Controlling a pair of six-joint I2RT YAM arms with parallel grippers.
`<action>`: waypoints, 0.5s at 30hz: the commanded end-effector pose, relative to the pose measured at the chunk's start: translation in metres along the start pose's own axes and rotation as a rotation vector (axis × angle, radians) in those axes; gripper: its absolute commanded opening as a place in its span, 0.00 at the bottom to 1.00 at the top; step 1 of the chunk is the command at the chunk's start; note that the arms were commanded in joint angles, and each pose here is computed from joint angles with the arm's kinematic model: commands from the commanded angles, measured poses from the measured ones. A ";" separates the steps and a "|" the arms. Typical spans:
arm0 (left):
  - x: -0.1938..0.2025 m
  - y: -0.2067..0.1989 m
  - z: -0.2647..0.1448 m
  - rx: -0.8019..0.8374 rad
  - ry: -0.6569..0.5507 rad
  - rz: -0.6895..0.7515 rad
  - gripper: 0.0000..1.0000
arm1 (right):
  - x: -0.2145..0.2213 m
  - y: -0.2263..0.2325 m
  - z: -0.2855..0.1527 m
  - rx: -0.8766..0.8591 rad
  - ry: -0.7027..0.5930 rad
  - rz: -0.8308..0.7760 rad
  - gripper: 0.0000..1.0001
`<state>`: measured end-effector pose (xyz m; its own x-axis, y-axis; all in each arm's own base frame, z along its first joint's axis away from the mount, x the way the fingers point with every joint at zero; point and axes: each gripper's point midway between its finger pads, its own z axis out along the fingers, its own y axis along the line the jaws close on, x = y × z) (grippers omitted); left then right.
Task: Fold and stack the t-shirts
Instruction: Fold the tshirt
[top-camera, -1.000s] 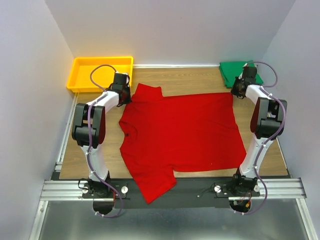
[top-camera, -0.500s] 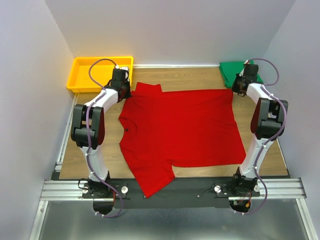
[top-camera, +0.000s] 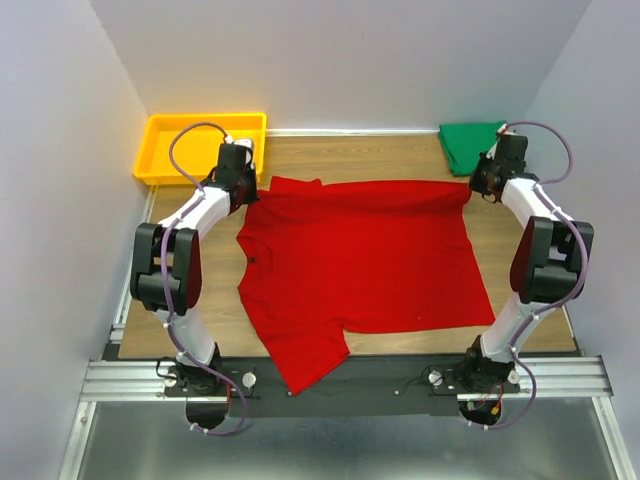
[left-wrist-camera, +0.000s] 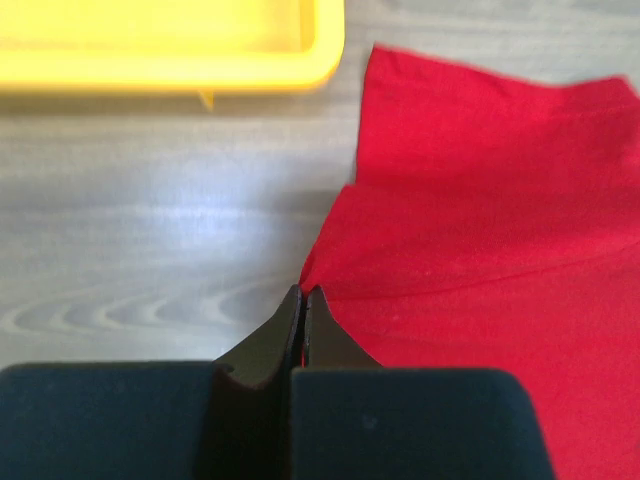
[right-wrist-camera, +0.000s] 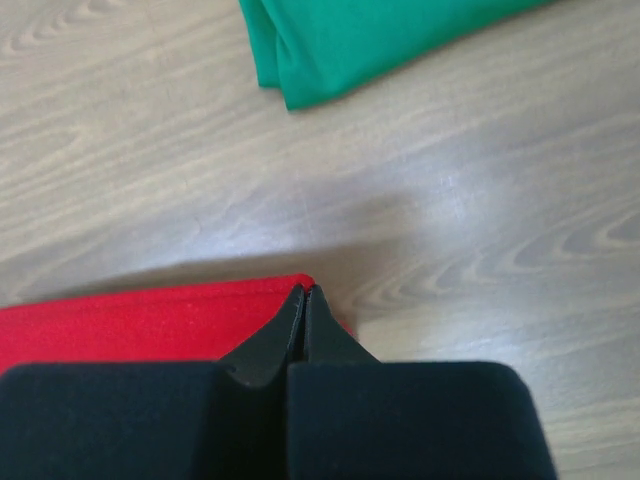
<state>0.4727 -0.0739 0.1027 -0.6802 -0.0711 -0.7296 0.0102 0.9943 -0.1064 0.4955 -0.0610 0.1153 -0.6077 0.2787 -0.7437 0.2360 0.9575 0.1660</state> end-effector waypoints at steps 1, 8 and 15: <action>0.011 0.007 -0.015 -0.010 0.013 -0.011 0.00 | 0.018 -0.012 -0.008 0.043 0.028 0.039 0.01; 0.044 0.012 -0.020 -0.017 0.077 -0.017 0.00 | 0.038 -0.016 -0.022 0.057 0.049 0.053 0.01; 0.059 0.018 -0.027 -0.045 0.097 -0.031 0.00 | 0.048 -0.033 -0.034 0.142 0.046 0.052 0.01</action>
<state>0.4195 -0.0663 0.0649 -0.7593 -0.0750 -0.6464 -0.0135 0.9949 -0.0995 0.4419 -0.0572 0.0871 -0.6581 0.3203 -0.6814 0.2955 0.9423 0.1575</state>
